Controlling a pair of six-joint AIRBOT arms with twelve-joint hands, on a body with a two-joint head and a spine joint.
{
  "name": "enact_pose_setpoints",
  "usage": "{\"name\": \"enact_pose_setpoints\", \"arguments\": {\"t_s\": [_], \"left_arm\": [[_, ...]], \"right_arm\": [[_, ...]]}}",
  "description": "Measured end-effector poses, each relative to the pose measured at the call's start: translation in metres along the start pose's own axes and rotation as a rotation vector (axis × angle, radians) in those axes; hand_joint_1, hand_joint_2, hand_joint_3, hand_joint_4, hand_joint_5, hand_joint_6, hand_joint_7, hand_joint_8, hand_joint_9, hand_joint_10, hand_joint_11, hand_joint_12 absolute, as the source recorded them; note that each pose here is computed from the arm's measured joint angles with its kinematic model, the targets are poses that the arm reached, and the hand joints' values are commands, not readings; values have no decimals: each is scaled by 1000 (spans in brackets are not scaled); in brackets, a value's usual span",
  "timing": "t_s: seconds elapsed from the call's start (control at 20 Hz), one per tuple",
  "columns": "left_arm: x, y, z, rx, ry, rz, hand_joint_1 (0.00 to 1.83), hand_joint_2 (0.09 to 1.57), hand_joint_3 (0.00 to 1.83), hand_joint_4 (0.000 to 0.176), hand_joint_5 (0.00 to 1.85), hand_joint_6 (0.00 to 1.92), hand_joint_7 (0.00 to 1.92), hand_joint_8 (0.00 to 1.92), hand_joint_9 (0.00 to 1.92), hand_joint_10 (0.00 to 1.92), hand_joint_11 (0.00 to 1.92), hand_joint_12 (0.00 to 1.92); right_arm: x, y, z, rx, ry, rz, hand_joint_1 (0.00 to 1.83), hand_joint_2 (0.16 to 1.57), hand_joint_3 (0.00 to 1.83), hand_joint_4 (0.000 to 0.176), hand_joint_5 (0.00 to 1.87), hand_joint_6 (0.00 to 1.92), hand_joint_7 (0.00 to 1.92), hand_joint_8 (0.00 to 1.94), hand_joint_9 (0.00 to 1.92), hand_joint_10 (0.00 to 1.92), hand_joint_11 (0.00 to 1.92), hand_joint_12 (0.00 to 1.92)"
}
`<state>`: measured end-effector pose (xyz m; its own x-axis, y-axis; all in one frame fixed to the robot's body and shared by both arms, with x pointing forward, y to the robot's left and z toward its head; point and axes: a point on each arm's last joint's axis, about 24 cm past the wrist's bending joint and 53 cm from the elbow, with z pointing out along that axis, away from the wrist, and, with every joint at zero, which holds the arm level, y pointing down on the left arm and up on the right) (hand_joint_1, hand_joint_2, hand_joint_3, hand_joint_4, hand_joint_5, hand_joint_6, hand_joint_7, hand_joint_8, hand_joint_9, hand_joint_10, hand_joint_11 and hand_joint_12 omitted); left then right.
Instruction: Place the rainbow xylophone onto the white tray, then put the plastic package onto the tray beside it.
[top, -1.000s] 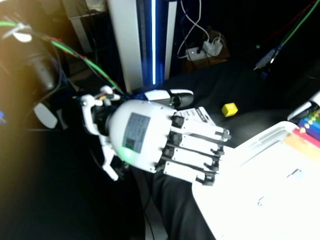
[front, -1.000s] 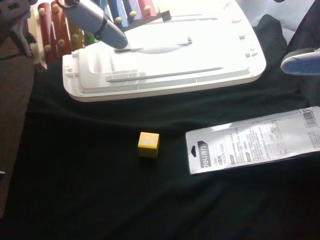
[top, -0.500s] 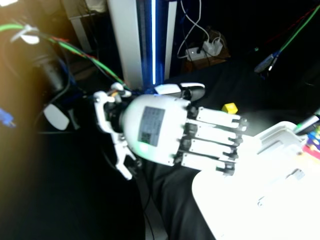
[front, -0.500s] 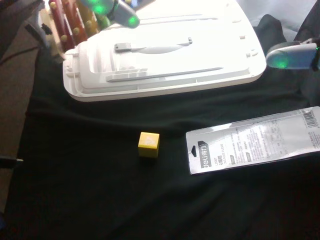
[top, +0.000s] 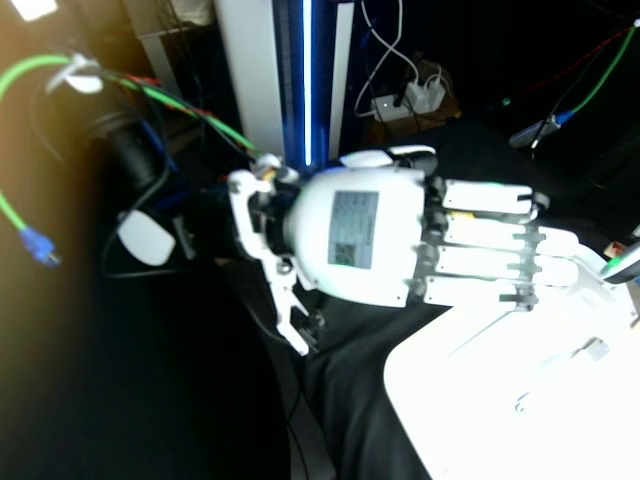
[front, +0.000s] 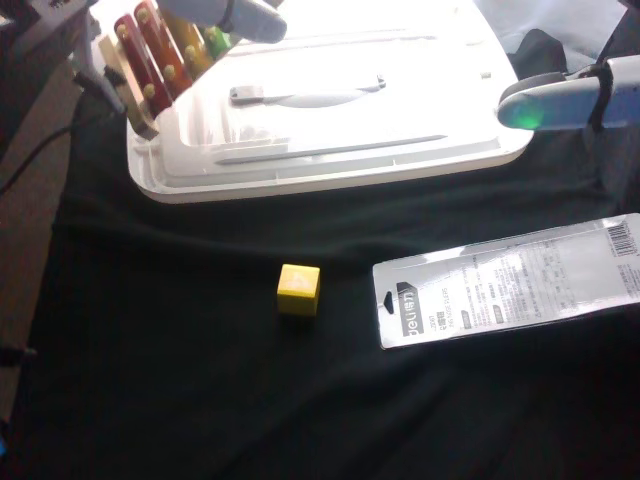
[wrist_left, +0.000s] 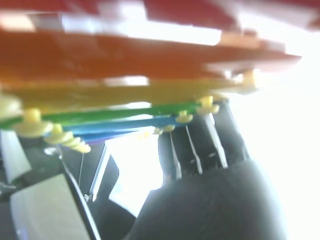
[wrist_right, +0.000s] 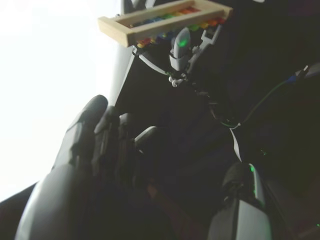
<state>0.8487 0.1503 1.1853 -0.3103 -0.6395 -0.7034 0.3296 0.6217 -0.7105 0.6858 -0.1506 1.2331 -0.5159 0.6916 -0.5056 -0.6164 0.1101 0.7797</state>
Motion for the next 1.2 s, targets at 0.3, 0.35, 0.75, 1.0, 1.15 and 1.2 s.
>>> {"name": "enact_pose_setpoints", "arguments": {"t_s": [0.3, 0.35, 0.75, 1.0, 1.15, 1.2], "left_arm": [[17, 13, -1, -18, 5, -56, 1119, 1196, 0, 0, 811, 1226, 856, 78, 859, 22, 409, 951], [16, 17, -3, -25, 0, -62, 1126, 1188, 0, 0, 825, 1203, 890, 33, 889, 19, 478, 855], [21, 37, -9, -55, -8, -92, 1174, 1065, 1, 0, 846, 5, 852, 0, 859, 0, 669, 509], [24, 45, -12, -66, -13, -121, 1070, 993, 0, 0, 666, 0, 676, 0, 644, 0, 517, 258], [26, 52, -13, -95, -6, -120, 1006, 975, 0, 0, 536, 0, 553, 0, 501, 0, 388, 197], [26, 53, -13, -98, -6, -120, 976, 959, 0, 0, 492, 0, 530, 0, 468, 0, 364, 188]], "right_arm": [[-3, 6, 3, -21, -4, 11, 636, 791, 1, 0, 76, 1330, 260, 4, 204, 5, 0, 512], [-2, 6, 3, -22, -3, 12, 633, 797, 1, 0, 80, 1340, 271, 5, 219, 7, 0, 556], [1, 10, 6, -36, 6, 15, 660, 817, 1, 0, 21, 1410, 269, 2, 237, 3, 0, 618], [0, 11, 7, -41, 6, 16, 676, 804, 0, 0, 28, 1425, 275, 2, 247, 1, 0, 578], [0, 12, 7, -44, 6, 15, 724, 821, 1, 0, 1, 1491, 262, 0, 242, 0, 0, 625], [0, 13, 7, -47, 6, 15, 719, 833, 3, 0, 0, 1485, 253, 3, 230, 5, 0, 525]]}}
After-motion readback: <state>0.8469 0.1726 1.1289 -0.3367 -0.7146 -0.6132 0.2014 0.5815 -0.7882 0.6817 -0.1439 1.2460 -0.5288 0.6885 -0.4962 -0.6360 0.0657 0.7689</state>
